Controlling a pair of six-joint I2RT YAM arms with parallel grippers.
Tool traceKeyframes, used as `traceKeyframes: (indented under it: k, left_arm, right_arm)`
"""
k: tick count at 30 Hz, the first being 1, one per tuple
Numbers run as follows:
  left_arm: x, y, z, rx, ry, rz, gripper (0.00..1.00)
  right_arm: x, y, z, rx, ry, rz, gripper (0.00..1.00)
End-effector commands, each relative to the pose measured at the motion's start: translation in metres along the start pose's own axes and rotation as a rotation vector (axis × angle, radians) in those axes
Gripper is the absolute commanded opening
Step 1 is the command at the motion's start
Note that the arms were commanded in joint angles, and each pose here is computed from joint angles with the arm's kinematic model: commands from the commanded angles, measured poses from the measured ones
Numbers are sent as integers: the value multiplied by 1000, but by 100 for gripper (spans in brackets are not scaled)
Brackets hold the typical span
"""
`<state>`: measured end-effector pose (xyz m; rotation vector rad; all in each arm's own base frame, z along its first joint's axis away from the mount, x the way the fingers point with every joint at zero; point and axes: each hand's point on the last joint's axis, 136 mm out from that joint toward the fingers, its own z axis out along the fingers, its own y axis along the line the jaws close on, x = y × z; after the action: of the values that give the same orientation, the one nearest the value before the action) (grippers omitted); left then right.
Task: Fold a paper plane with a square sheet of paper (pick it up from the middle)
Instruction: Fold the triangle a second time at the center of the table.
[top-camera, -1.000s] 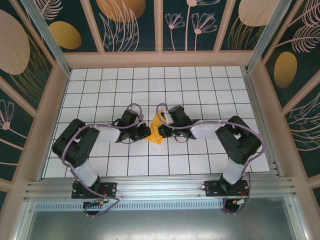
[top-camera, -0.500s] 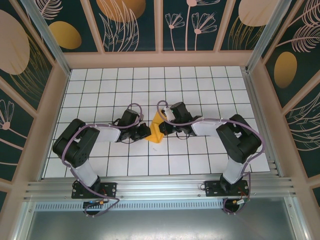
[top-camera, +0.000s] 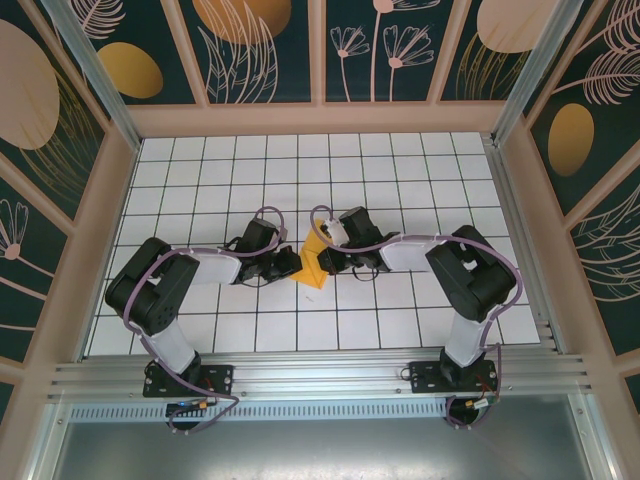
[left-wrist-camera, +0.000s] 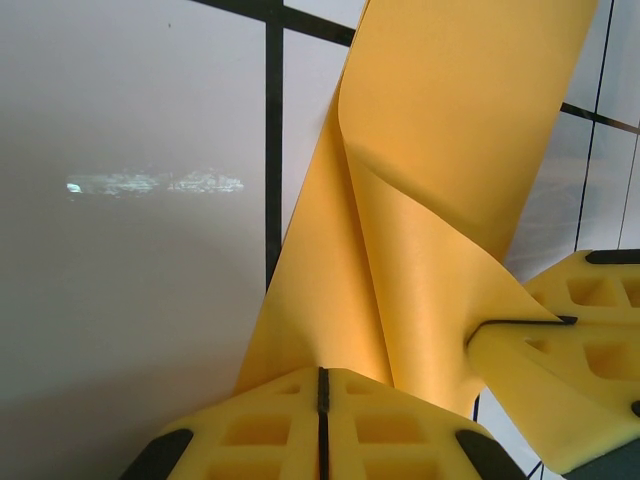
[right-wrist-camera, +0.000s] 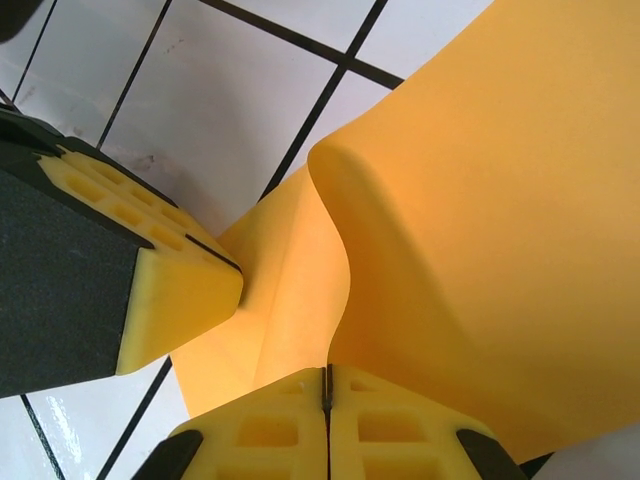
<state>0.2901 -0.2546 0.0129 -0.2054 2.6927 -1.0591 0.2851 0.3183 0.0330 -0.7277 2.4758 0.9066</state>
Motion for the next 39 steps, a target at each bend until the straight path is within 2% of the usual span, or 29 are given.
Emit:
traceKeyframes:
  k: [1, 39]
  left_arm:
    - [14, 32, 6, -122, 39, -15, 9]
    - [14, 33, 6, -126, 38, -16, 10]
  right_arm:
    - [-5, -4, 1, 13, 7, -37, 8]
    - [-6, -15, 0, 63, 22, -80, 9]
